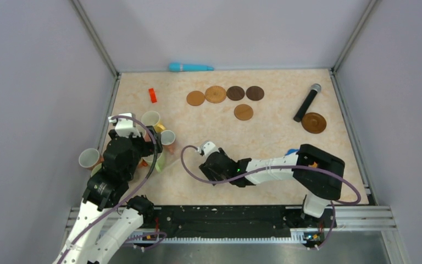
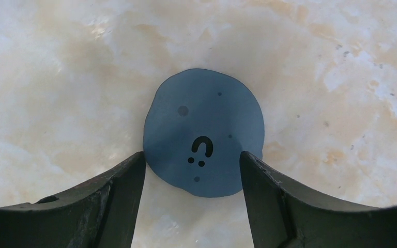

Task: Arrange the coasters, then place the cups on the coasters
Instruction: Move the coaster to the center of the board.

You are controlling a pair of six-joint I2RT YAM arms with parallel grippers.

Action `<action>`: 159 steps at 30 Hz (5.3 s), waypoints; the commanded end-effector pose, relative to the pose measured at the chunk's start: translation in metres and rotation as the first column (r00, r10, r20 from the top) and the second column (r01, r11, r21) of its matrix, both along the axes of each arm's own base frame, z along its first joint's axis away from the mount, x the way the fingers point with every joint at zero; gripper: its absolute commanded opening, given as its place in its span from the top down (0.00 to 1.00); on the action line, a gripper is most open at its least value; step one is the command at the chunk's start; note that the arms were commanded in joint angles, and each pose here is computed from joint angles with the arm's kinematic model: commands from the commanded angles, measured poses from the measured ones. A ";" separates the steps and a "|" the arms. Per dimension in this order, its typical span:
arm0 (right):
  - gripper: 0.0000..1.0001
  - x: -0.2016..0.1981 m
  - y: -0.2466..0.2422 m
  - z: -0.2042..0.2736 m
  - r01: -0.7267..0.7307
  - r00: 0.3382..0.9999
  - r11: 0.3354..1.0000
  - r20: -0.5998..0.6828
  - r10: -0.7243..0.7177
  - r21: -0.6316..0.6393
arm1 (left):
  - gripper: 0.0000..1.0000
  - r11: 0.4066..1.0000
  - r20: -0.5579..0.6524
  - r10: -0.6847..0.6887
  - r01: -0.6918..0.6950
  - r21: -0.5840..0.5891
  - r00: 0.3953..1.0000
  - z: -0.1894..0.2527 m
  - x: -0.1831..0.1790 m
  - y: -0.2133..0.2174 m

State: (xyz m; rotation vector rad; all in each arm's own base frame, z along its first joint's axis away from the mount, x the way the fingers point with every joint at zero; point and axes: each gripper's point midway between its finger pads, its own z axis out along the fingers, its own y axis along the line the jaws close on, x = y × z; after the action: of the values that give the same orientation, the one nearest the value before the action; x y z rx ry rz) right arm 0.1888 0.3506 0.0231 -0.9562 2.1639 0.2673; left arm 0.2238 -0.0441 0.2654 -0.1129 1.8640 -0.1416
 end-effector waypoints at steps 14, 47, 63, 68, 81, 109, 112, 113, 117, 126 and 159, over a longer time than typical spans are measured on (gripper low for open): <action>0.40 0.104 -0.061 -0.047 0.278 0.953 0.960 -0.131 -0.272 0.034 | 0.06 1.000 0.035 0.018 -0.018 -0.015 0.999 0.007 0.004 0.001; 0.22 0.037 -0.057 0.001 0.213 0.974 0.977 -0.082 -0.213 0.002 | 0.06 1.000 0.041 0.020 -0.019 -0.018 0.999 0.009 0.003 0.002; 0.37 0.069 -0.060 -0.022 0.297 0.953 0.954 -0.046 -0.299 -0.046 | 0.05 1.000 0.044 0.022 -0.021 -0.021 0.999 0.009 0.002 0.003; 0.41 0.086 -0.067 -0.027 0.313 0.947 0.949 -0.059 -0.315 -0.033 | 0.06 1.000 0.043 0.023 -0.022 -0.018 0.999 0.009 0.003 0.002; 0.44 0.141 -0.060 -0.035 0.337 0.940 0.942 -0.061 -0.335 0.013 | 0.05 1.000 0.042 0.026 -0.026 -0.017 0.999 0.009 0.003 0.003; 0.47 0.217 -0.088 -0.042 0.567 0.823 0.823 -0.029 -0.567 -0.008 | 0.05 1.000 0.040 0.015 -0.015 -0.020 0.999 0.009 0.004 0.001; 0.47 0.222 -0.090 -0.042 0.559 0.829 0.829 -0.020 -0.559 -0.008 | 0.06 1.000 0.039 0.016 -0.015 -0.020 0.999 0.009 0.004 0.001; 0.47 0.223 -0.092 -0.043 0.562 0.827 0.827 -0.019 -0.563 -0.013 | 0.05 1.000 0.039 0.016 -0.015 -0.019 0.999 0.009 0.004 0.001; 0.47 0.229 -0.100 -0.045 0.588 0.809 0.809 -0.023 -0.588 -0.021 | 0.05 1.000 0.038 0.020 -0.020 -0.016 0.999 0.008 0.004 0.002; 0.47 0.230 -0.081 -0.013 0.525 0.851 0.848 -0.050 -0.523 0.075 | 0.05 1.000 0.037 0.027 -0.026 -0.012 0.999 0.008 0.004 0.003; 0.56 0.262 -0.011 -0.014 0.472 0.882 0.852 -0.123 -0.456 0.229 | 0.05 0.999 0.032 0.034 -0.033 -0.005 0.999 0.006 0.005 0.004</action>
State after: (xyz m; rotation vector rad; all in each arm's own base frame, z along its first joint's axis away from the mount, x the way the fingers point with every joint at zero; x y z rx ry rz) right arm 0.4442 0.3648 0.0339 -0.3201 2.2129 0.4135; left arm 0.2241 -0.0408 0.2660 -0.1293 1.8587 -0.1266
